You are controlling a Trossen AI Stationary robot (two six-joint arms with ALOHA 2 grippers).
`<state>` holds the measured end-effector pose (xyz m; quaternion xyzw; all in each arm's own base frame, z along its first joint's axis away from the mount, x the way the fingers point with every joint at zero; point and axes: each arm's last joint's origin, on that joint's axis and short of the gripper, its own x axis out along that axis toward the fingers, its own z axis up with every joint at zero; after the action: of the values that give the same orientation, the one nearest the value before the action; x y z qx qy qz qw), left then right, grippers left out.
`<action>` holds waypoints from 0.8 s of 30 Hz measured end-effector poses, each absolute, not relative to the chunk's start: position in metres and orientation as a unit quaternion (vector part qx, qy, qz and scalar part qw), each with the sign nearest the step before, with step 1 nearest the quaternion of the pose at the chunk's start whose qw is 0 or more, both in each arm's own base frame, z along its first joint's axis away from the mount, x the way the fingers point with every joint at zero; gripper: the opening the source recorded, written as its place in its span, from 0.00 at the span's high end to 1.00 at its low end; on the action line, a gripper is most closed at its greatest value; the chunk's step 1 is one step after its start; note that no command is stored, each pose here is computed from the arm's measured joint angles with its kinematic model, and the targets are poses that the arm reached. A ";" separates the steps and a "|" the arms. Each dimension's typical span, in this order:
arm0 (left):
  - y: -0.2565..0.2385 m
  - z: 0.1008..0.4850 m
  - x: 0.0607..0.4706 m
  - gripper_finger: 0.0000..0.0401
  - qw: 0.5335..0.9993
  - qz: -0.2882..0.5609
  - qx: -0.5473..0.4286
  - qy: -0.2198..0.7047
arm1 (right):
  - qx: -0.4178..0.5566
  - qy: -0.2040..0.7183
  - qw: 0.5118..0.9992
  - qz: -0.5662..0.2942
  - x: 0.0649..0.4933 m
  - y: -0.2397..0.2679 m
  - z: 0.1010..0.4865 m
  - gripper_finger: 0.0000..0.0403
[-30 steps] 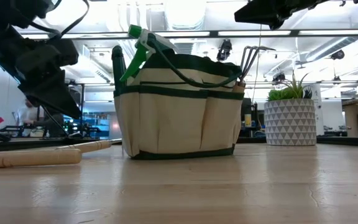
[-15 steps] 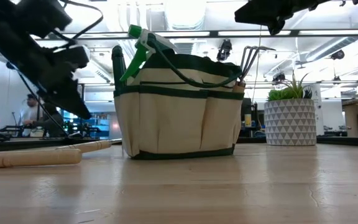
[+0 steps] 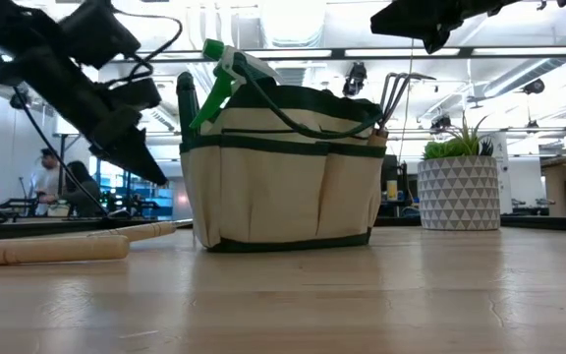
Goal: Pick & Place Garden tools in Gardening bag
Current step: Adjust the green gardening bag
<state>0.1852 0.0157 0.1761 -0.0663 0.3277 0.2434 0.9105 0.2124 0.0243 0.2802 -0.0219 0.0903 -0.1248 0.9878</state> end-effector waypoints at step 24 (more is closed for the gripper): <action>0.036 0.142 0.243 0.98 0.950 0.132 -0.044 0.280 | -0.030 0.093 0.987 -0.125 0.212 0.024 0.280 0.83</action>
<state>0.2429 0.0358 0.1416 -0.0435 0.2796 0.1319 0.9500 0.2122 0.0243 0.2799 -0.0299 0.0932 -0.1248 0.9873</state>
